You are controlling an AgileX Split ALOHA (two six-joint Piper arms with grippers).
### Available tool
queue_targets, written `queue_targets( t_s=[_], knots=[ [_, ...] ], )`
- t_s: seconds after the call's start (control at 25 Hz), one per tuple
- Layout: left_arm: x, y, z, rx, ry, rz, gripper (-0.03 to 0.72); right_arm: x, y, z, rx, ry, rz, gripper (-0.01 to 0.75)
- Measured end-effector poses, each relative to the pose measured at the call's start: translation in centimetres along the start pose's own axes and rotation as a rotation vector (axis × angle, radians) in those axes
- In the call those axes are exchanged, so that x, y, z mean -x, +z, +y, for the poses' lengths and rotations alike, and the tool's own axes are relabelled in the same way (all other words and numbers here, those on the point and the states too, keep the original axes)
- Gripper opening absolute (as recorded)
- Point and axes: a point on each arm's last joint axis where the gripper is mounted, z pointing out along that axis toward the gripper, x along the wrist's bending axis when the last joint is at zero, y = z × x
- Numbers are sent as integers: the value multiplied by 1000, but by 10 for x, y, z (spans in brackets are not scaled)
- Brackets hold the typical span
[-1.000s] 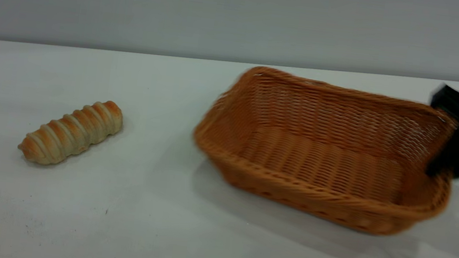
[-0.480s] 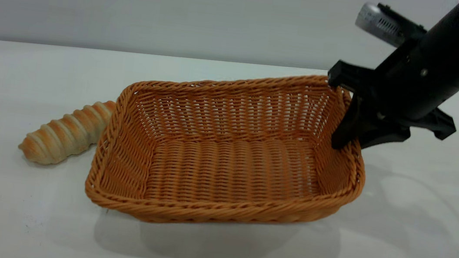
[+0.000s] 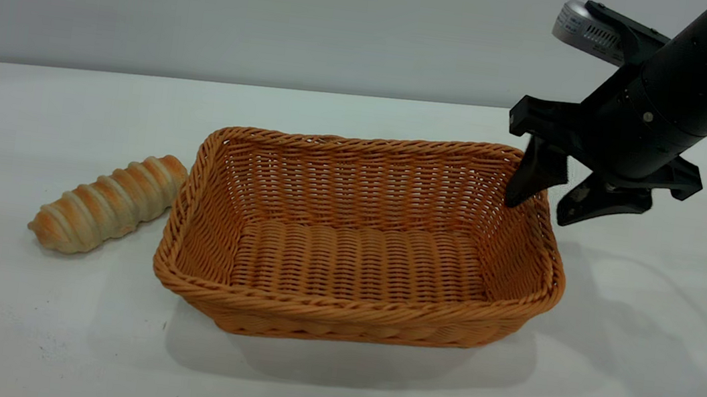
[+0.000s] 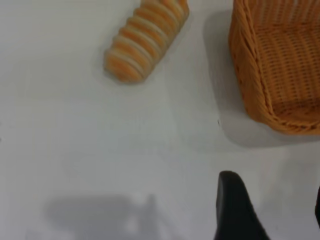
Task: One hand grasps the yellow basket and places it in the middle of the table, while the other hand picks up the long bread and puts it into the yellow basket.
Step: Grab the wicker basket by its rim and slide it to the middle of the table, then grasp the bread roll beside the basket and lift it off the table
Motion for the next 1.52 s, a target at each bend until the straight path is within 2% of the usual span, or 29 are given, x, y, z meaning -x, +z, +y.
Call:
queue_targets(
  t_s=[0.08, 0.2, 0.48, 0.68, 0.84, 1.04, 1.28, 1.52],
  knots=[
    [0, 0, 3, 28, 4, 5, 437, 0, 0, 0, -3, -18, 1, 640],
    [-2, 2, 7, 66, 41, 16, 437, -1, -3, 0, -7, -92, 5, 658],
    [-10, 40, 16, -8, 88, 46, 437, -17, -44, 15, 99, -242, 30, 584],
    [-19, 78, 19, -50, 82, 82, 437, -32, -86, 21, 167, -346, 74, 571],
    [-26, 106, 26, -35, 75, 116, 437, -43, -115, 17, 161, -446, 124, 571],
    [-31, 135, 48, -43, 73, 127, 437, -49, -146, 7, 124, -574, 133, 571],
    [-35, 171, 67, -78, 70, 128, 437, -52, -185, -4, 118, -626, 105, 569],
    [-41, 210, 69, -171, 85, 120, 437, -57, -233, -17, 188, -659, 92, 566]
  ],
)
